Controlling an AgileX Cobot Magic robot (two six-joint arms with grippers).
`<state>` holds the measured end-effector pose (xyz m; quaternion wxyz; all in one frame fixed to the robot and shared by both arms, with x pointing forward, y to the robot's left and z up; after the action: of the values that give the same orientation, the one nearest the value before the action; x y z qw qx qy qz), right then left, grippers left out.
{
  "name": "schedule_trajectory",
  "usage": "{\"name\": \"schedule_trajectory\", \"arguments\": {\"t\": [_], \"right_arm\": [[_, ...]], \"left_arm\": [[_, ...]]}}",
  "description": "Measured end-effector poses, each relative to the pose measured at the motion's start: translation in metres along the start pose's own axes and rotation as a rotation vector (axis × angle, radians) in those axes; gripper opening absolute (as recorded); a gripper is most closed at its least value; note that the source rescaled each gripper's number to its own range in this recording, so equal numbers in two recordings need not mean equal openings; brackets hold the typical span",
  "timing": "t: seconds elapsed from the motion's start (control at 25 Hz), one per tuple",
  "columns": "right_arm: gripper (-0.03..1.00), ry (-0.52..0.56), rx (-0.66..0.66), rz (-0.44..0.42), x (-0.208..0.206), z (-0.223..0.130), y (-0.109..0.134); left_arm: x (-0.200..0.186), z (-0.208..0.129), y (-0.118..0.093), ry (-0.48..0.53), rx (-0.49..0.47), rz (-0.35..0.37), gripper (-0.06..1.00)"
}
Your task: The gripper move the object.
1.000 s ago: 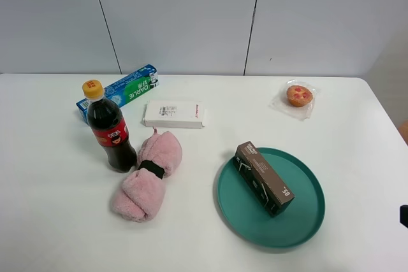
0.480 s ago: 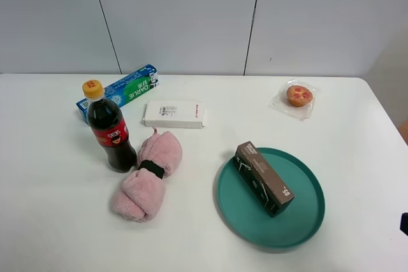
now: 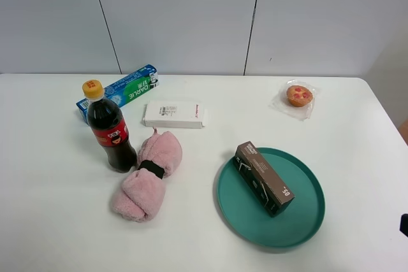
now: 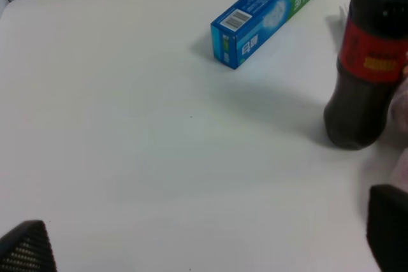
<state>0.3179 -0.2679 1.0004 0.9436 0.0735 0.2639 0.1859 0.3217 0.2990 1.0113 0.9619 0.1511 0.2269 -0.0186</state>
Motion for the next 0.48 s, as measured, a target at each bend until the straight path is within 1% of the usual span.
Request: {"name": "schedule_trajectory", "arguments": {"t": [0.16, 0.36, 0.48], "right_arm": [[0.84, -0.008, 0.016, -0.029, 0.000, 0.001, -0.003], [0.84, -0.034, 0.059, -0.126, -0.002, 0.002, -0.011], [0.84, -0.043, 0.077, -0.167, -0.002, 0.002, -0.013]], "left_arm": [[0.000, 0.000, 0.000, 0.000, 0.000, 0.000, 1.00], [0.000, 0.000, 0.000, 0.000, 0.000, 0.000, 1.00], [0.000, 0.000, 0.000, 0.000, 0.000, 0.000, 1.00]]}}
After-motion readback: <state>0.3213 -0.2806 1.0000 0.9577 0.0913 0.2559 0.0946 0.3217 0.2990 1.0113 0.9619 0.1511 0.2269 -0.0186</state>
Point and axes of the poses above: a point on each arm's last joint axis where the gripper is mounted, x pointing out along that axis toward the gripper, y along the wrist's bending axis when the last joint is at zero, z = x × y, the point moved 10 cm from there along x, pointing out along that axis toward the gripper, and after that the axes turned 15 degrees about x, right-handed, at the moved point
